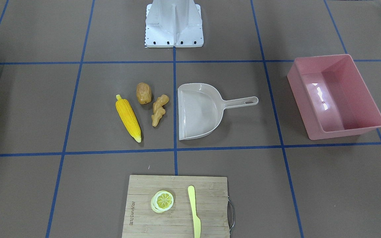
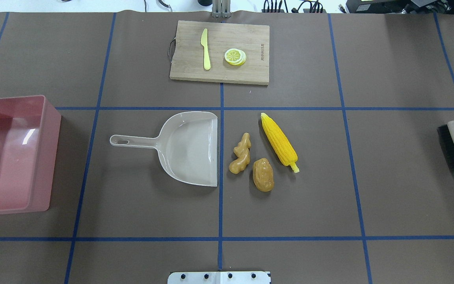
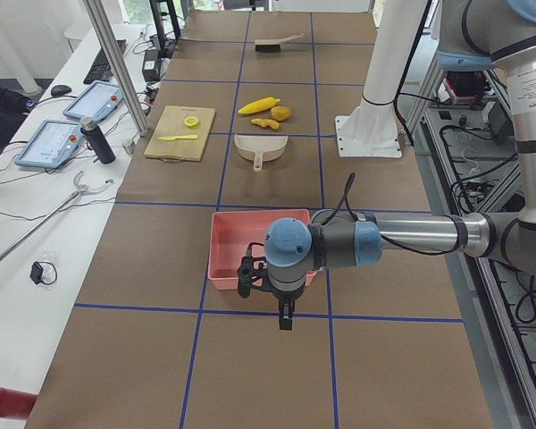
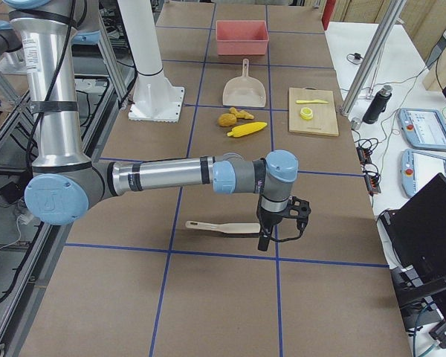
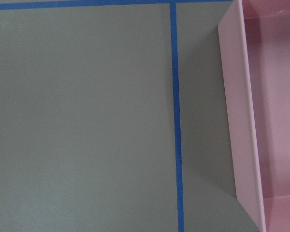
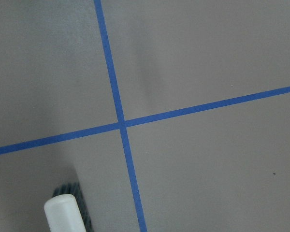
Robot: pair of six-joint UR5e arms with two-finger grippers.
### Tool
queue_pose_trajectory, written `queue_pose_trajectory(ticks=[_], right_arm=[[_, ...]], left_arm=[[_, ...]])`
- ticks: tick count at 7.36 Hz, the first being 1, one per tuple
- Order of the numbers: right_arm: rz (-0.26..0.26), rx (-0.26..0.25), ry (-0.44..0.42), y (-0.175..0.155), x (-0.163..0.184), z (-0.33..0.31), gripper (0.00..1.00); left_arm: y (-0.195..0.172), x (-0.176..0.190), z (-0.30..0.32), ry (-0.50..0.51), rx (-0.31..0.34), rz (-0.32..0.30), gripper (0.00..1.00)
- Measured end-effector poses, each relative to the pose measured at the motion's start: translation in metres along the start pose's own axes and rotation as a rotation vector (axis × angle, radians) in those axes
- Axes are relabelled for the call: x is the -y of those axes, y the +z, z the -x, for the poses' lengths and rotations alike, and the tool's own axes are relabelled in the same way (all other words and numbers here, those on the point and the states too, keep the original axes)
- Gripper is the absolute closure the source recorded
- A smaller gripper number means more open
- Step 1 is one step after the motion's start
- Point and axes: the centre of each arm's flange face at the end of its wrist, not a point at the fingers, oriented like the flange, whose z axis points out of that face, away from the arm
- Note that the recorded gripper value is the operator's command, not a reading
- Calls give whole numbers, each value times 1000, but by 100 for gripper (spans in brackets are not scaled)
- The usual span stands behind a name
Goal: Sweep and dump trash into bin
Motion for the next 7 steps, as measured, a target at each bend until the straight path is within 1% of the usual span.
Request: queue_pose_trajectory(ticks=[2,4,5,7], right_arm=[[2,6,-1,0,0,1,0],[19,42,1,2,-4,3,0],[18,61,-5,-1,-8,6,0],[-34,85,-43,-30,-27,19,0]], left_arm=[[-1,-1,-1,3,0,-2,2],[0,-3,-1,2,-2,-1,2],[0,-3,-1,1,-2,0,2],[0,-3,-1,1,-2,-1,2]])
